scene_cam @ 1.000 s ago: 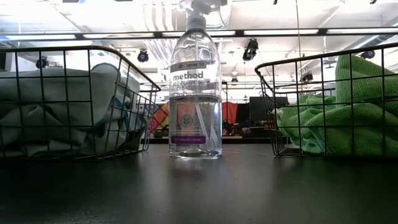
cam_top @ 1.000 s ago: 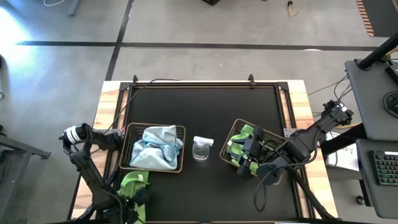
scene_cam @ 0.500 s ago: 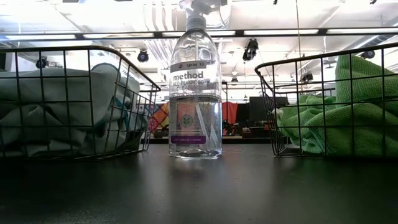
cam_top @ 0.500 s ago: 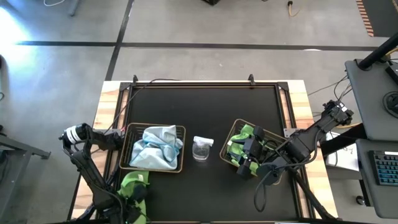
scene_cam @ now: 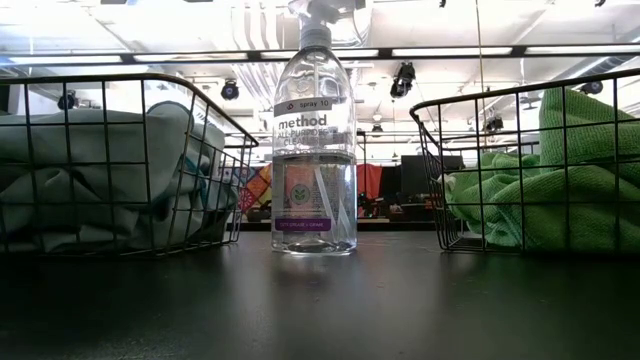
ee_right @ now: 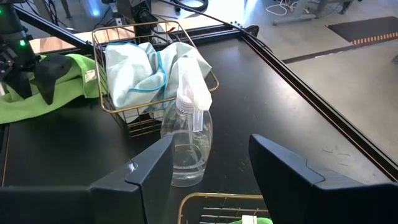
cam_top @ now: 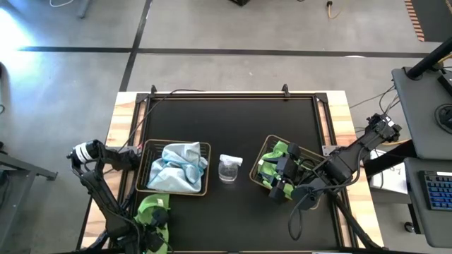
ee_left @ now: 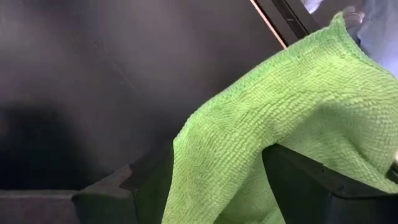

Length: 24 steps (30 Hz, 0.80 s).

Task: Sort microfiber towel by color & place in baskets
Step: Put the green microfiber towel into the right wire basket

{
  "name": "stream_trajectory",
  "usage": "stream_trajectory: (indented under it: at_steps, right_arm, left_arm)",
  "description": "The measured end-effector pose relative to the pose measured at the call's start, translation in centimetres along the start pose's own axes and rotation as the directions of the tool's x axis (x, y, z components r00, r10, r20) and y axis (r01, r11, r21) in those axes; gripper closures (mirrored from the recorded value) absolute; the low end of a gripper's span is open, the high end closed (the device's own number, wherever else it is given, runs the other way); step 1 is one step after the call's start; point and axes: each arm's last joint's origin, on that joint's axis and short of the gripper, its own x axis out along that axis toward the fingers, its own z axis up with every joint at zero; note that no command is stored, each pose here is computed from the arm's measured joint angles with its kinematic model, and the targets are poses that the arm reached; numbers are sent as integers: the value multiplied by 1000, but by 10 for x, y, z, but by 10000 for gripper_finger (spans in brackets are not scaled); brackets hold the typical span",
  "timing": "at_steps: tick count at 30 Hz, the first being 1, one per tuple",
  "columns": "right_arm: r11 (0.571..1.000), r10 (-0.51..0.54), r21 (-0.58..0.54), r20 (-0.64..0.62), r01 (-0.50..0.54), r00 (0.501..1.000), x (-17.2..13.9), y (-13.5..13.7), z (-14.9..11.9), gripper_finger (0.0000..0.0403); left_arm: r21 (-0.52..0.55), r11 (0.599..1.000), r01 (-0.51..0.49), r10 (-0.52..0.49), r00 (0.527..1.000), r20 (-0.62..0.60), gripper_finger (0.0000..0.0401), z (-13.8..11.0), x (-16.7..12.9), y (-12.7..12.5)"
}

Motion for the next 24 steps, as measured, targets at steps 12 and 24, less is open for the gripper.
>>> stream_trajectory:
  at_steps: [12,24]
  right_arm:
    - [1000,0,0,0,0,1000,0,0,0,200]
    - [1000,0,1,0,0,1000,0,0,0,200]
  left_arm:
    - [-6,1000,-10,10,1000,6,172,0,1,0]
    - [-134,987,-85,88,996,16,250,-6,6,6]
